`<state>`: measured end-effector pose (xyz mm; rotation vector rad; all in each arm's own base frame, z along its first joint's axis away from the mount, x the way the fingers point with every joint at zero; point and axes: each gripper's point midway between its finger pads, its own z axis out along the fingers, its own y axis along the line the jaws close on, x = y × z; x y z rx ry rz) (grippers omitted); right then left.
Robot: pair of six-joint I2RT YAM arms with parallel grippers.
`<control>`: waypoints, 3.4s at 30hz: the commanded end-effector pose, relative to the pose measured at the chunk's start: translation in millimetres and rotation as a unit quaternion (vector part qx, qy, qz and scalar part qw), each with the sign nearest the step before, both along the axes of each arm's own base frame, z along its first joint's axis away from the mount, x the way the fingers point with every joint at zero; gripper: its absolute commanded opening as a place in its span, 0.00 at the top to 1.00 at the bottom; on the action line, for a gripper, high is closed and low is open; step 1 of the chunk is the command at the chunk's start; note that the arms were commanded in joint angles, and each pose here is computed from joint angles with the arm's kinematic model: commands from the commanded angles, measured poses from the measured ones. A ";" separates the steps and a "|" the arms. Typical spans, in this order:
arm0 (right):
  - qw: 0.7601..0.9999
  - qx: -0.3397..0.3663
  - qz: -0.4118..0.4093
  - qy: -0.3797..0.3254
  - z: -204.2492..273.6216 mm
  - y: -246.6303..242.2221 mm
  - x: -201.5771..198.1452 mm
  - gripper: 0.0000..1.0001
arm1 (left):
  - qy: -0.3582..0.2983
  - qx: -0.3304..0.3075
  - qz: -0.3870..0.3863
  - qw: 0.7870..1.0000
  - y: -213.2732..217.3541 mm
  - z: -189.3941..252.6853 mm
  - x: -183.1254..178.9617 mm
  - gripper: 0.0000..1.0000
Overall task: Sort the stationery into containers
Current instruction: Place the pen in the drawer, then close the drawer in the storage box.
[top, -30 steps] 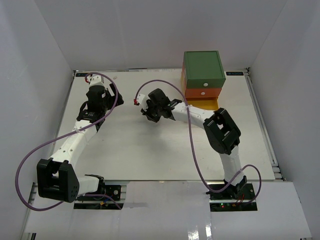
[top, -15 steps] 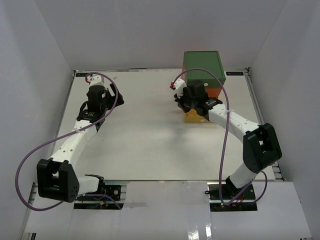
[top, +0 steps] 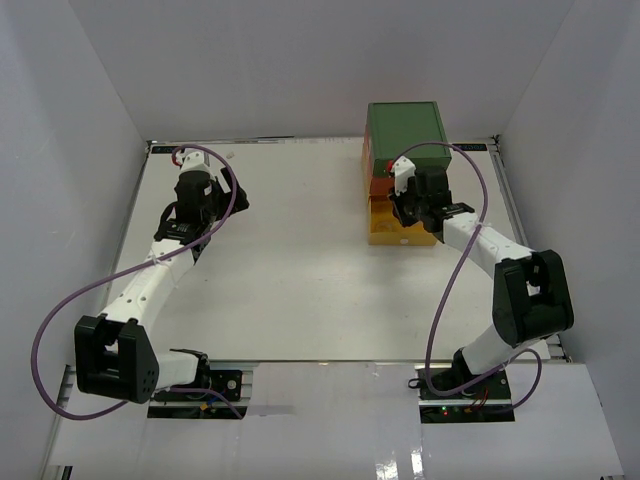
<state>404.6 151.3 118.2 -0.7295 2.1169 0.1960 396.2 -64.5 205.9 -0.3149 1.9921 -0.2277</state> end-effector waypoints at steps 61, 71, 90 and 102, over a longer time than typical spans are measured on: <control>0.915 0.313 -0.257 0.007 -34.5 -32.4 -68.1 0.46 | -0.014 -0.021 -0.016 1.000 -8.1 15.4 2.5 0.02; 0.908 0.321 -0.271 0.002 -49.6 -39.6 -36.1 0.51 | -0.014 -0.017 -0.015 1.000 -6.9 14.8 3.2 0.02; 0.901 0.355 -0.247 -0.034 -32.2 -37.1 31.6 0.51 | -0.006 -0.007 -0.010 1.000 -4.0 8.4 5.0 0.02; 0.893 0.384 -0.231 -0.049 -29.6 -33.7 51.4 0.49 | -0.005 -0.006 -0.010 1.000 -4.1 7.0 5.6 0.02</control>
